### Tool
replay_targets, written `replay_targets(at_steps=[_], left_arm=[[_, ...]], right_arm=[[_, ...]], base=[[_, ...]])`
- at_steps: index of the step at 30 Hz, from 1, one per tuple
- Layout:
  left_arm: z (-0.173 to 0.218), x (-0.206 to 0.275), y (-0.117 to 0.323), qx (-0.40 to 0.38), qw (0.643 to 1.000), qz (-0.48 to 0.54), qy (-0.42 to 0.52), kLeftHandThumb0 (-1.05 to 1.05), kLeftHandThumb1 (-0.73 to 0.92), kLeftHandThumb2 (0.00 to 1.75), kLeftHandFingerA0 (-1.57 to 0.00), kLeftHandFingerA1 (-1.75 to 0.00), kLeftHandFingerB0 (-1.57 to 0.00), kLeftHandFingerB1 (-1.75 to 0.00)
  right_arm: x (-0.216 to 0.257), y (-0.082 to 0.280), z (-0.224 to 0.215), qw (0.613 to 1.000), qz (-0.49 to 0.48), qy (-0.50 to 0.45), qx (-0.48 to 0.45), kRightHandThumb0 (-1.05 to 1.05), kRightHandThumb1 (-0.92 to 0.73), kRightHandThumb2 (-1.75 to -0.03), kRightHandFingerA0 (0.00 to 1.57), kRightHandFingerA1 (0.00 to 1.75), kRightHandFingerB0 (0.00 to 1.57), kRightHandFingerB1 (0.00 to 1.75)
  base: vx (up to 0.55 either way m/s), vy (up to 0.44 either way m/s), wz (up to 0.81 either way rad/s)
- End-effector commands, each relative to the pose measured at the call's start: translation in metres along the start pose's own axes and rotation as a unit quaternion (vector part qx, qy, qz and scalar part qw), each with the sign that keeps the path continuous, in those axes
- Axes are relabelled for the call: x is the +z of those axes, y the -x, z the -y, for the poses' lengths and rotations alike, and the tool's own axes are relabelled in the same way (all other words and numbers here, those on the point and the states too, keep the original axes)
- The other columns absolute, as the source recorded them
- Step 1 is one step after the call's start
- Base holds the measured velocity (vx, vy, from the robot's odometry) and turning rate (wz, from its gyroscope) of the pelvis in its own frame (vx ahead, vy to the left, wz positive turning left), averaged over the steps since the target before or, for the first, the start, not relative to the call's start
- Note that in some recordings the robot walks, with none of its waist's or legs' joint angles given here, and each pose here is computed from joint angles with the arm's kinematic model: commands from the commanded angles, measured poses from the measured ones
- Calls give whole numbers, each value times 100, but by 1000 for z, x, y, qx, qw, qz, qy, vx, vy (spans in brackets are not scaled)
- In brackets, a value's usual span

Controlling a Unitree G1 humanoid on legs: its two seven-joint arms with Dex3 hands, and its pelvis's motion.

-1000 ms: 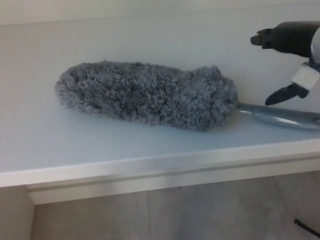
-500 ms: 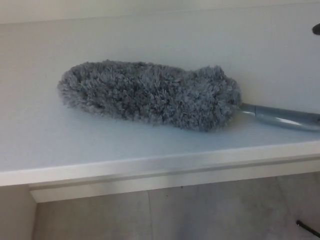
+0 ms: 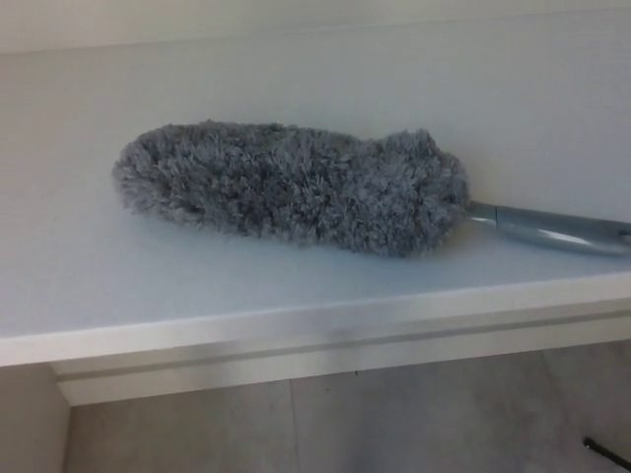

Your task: Pick up a grey duster using the right hand and walk towards the window and then clean the window using the duster

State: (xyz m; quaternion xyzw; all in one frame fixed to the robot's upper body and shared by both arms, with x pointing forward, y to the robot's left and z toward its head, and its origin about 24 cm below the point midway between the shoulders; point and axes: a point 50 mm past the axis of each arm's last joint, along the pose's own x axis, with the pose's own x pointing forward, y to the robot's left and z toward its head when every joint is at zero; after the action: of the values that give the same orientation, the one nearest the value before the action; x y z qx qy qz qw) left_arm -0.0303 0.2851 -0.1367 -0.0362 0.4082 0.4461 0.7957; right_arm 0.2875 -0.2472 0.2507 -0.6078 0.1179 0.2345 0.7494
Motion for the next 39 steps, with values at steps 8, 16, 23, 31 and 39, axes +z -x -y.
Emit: replay_targets(at_steps=[8, 16, 23, 31, 39], left_arm=[[-8, 2, 3, 15, 999, 27, 8, -8, 67, 86, -108, -119, -91, -104], [-20, -7, 5, 29, 1000, -6, 0, -8, 65, 86, -106, -114, -92, -94], [-16, -1, 0, 31, 999, -5, -6, -7, 65, 90, -105, -115, -93, -95], [-4, 1, -3, 20, 1000, -9, -19, -7, 63, 85, -107, -114, -95, -99], [10, 5, -3, 16, 1000, 6, -11, -8, 64, 89, -103, -118, -90, -99]], right_arm=[[-107, 202, -270, 693, -165, -438, -548, -8, -68, -86, 107, 85, 68, 66], [-120, 198, -321, 669, -229, -464, -534, -16, -69, -84, 112, 121, 84, 91], [-134, 160, -362, 728, -296, -459, -415, -13, -60, -95, 109, 125, 98, 98], [-110, 69, -378, 793, -254, -497, -245, -11, -54, -98, 109, 117, 99, 90], [-102, 26, -390, 853, -268, -445, -56, -10, -47, -111, 106, 130, 102, 102]], base=[[0, 0, 0], [0, 0, 1], [0, 0, 0], [0, 0, 0], [0, 0, 0]])
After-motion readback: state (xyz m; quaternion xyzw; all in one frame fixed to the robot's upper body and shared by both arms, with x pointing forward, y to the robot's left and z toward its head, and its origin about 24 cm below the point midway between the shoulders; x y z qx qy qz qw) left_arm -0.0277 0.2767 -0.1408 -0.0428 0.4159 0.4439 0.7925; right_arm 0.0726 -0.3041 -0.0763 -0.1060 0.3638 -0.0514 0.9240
